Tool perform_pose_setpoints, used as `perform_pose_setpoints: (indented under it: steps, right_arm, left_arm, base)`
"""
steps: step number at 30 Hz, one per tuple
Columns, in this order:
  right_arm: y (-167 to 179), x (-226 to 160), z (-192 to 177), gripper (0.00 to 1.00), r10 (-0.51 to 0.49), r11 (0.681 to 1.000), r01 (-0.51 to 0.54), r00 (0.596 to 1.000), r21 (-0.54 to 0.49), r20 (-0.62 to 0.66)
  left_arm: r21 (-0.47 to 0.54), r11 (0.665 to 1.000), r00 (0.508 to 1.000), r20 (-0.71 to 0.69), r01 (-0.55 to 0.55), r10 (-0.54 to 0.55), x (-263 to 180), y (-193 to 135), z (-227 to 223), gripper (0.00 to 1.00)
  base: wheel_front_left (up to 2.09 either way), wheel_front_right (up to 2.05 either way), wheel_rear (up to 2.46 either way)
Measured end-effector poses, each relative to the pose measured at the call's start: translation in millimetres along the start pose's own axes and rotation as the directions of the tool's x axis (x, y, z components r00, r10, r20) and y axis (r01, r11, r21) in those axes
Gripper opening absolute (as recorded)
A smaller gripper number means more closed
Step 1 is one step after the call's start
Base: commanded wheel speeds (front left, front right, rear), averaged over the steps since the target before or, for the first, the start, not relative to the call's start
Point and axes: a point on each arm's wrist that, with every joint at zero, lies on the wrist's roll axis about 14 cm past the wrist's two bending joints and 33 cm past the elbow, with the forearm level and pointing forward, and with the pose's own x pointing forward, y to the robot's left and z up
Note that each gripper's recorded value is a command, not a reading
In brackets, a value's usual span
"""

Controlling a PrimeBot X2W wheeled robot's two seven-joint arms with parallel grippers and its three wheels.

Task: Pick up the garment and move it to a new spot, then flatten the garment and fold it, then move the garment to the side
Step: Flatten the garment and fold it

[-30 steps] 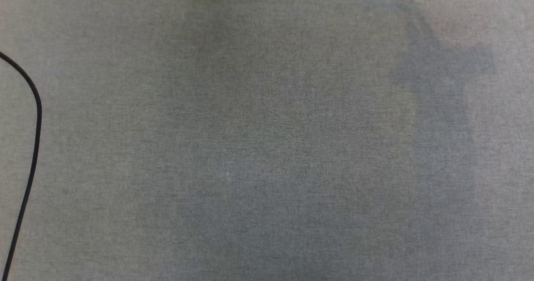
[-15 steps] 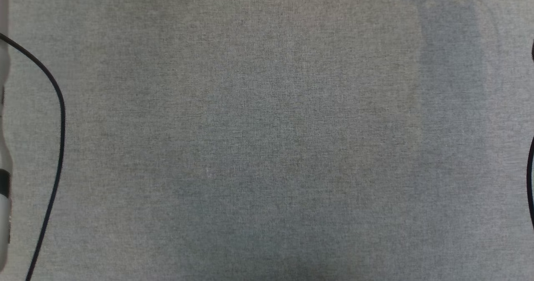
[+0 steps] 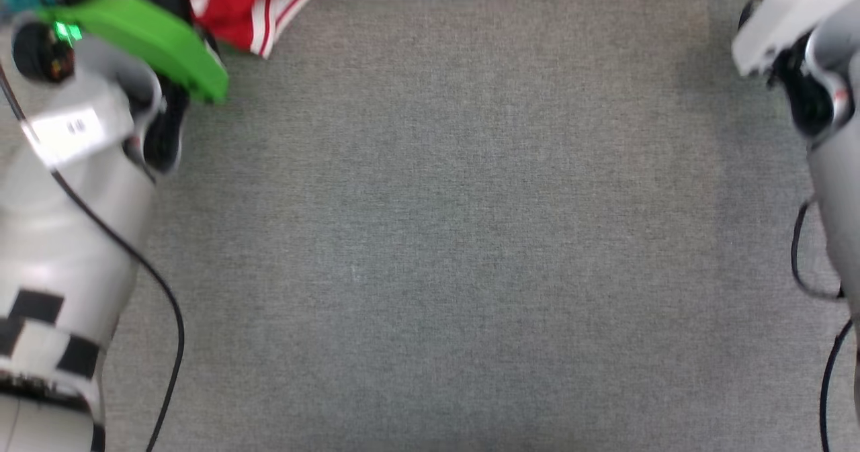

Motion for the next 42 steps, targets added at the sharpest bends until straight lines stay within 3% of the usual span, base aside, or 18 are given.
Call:
perform_pose_setpoints:
  steps: [15,29,42]
  right_arm:
    - [21.4,-134.9,-56.5,0.0,0.034,0.997,-0.026,0.993,0.073,-0.114]
    - [31.8,-262.5,-81.0,0.0,-0.058,0.977,0.101,0.974,0.186,-0.22]
    - [29.3,-313.8,-120.1,0.0,-0.087,0.968,0.169,0.918,0.184,-0.386]
  left_arm:
    - [0.005,1.0,0.999,-0.037,0.01,-0.01,-123.3,-15.4,-16.0,0.0]
    - [0.033,0.999,0.996,-0.075,-0.035,0.037,-244.2,-39.1,-11.1,0.0]
    - [-0.041,0.997,0.968,-0.244,-0.065,0.053,-301.5,-59.1,-45.0,0.0]
  base:
    - [0.0,0.0,0.0]
    - [0.0,0.0,0.0]
    - [0.0,0.0,0.0]
